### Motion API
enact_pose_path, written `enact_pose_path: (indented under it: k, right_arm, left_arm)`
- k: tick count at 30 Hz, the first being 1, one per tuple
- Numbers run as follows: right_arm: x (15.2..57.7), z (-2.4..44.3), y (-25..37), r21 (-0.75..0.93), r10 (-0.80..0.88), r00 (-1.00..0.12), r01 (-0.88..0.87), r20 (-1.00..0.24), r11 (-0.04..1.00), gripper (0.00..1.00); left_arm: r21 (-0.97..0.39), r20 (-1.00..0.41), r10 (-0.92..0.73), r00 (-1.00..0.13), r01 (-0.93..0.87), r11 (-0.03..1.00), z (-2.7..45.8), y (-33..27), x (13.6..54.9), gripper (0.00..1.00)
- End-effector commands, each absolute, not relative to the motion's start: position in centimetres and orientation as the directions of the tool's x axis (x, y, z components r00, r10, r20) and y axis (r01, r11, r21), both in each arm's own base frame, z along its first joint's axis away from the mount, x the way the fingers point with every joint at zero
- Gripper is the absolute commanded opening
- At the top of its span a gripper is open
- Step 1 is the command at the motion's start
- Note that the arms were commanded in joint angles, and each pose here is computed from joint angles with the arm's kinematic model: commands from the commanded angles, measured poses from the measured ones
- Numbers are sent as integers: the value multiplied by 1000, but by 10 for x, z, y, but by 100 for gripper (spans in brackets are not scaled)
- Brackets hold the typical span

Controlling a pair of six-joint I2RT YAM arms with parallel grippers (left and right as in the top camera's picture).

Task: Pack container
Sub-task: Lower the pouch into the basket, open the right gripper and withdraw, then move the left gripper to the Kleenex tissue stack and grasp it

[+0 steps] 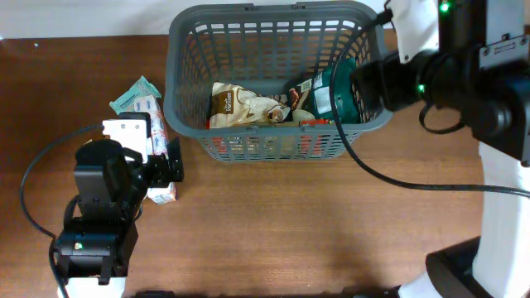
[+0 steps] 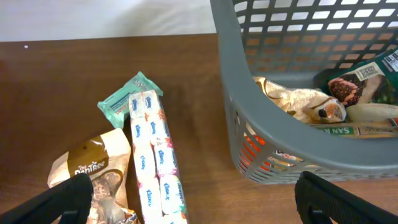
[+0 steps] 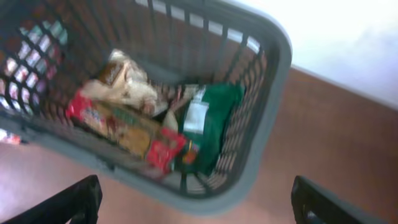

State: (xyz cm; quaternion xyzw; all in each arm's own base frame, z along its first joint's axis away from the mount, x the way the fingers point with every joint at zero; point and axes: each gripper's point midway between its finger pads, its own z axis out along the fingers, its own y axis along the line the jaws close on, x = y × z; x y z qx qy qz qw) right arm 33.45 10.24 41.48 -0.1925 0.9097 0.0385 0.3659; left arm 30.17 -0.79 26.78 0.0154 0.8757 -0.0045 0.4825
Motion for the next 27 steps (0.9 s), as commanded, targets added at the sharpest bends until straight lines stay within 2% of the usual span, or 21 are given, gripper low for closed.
enact_pose_path:
  k: [1, 8, 12, 17, 24, 27]
  right_arm:
    - [308, 407, 88, -79, -298, -689, -331, -660, 940, 94]
    - [252, 330, 54, -83, -254, -802, -249, -541, 965, 97]
    - [220, 304, 45, -63, -240, -826, -243, -509, 968, 98]
    - [200, 305, 40, -63, -237, -808, -242, -539, 968, 99]
    - [195, 310, 38, -63, -233, -794, -240, -561, 969, 99]
    - [196, 308, 39, -63, -234, -798, -240, -555, 969, 99]
  left_arm:
    - [22, -870, 43, -492, 48, 999, 285, -9, 301, 99]
    - [23, -887, 42, -460, 47, 999, 295, -8, 294, 99]
    - [22, -876, 42, -480, 47, 999, 291, -8, 290, 99]
    - [19, -853, 29, -521, 24, 1000, 281, -5, 285, 99]
    - [45, -831, -43, -554, -145, 988, 272, 22, 280, 99]
    - [39, -827, -136, -545, -296, 954, 268, 44, 277, 99]
